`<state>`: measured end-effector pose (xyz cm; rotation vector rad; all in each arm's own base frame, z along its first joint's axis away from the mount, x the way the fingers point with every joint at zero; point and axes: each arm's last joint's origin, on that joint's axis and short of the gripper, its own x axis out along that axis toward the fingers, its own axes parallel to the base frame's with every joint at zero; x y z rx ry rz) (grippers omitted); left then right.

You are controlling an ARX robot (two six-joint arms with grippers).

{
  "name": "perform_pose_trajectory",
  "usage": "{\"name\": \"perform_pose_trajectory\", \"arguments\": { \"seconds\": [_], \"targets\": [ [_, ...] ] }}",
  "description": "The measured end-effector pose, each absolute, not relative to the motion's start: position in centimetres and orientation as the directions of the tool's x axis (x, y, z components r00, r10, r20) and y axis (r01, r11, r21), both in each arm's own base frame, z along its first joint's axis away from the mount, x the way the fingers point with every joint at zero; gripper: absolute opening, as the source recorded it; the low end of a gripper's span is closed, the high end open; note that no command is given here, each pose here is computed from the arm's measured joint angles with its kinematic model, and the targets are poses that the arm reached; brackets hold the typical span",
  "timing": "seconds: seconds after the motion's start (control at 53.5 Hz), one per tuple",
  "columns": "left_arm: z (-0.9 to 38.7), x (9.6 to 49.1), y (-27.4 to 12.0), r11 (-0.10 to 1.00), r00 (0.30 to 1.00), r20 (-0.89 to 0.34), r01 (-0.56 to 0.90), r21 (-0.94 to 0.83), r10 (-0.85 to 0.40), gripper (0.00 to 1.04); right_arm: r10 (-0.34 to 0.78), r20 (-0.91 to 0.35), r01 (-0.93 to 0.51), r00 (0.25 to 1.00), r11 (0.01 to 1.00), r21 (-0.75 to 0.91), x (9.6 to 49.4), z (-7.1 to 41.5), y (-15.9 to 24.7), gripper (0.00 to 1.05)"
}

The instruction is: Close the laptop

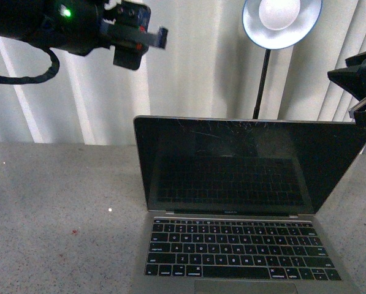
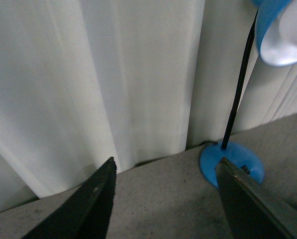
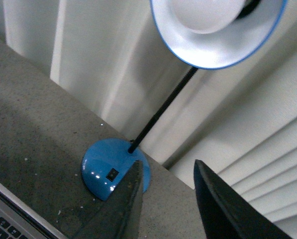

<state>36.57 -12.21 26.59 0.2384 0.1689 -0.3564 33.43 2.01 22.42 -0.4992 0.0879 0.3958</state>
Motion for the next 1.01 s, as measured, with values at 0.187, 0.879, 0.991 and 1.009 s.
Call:
{"name": "perform_pose_trajectory", "arguments": {
  "seconds": [0.187, 0.879, 0.991, 1.009],
  "targets": [
    [25.2, 37.0, -14.8, 0.825, 0.873, -0.337, 0.459, 0.33, -0.352, 0.06, 0.423, -0.213, -0.471, 0.881, 0.736, -0.487, 34.2, 23.3, 2.0, 0.03],
    [23.1, 36.3, -18.0, 0.69, 0.782, -0.489, 0.597, 0.408, -0.387, 0.04, 0.508, -0.424, -0.662, 0.75, 0.576, -0.48, 35.8, 20.7, 3.2, 0.03],
    [22.7, 36.2, -17.9, 0.678, 0.77, -0.511, 0.61, 0.41, -0.384, 0.04, 0.51, -0.439, -0.673, 0.74, 0.56, -0.483, 35.5, 20.4, 3.3, 0.03],
    [22.7, 36.1, -17.9, 0.677, 0.768, -0.514, 0.612, 0.41, -0.383, 0.04, 0.51, -0.444, -0.676, 0.737, 0.557, -0.482, 35.4, 20.2, 3.3, 0.03]
  ]
}}
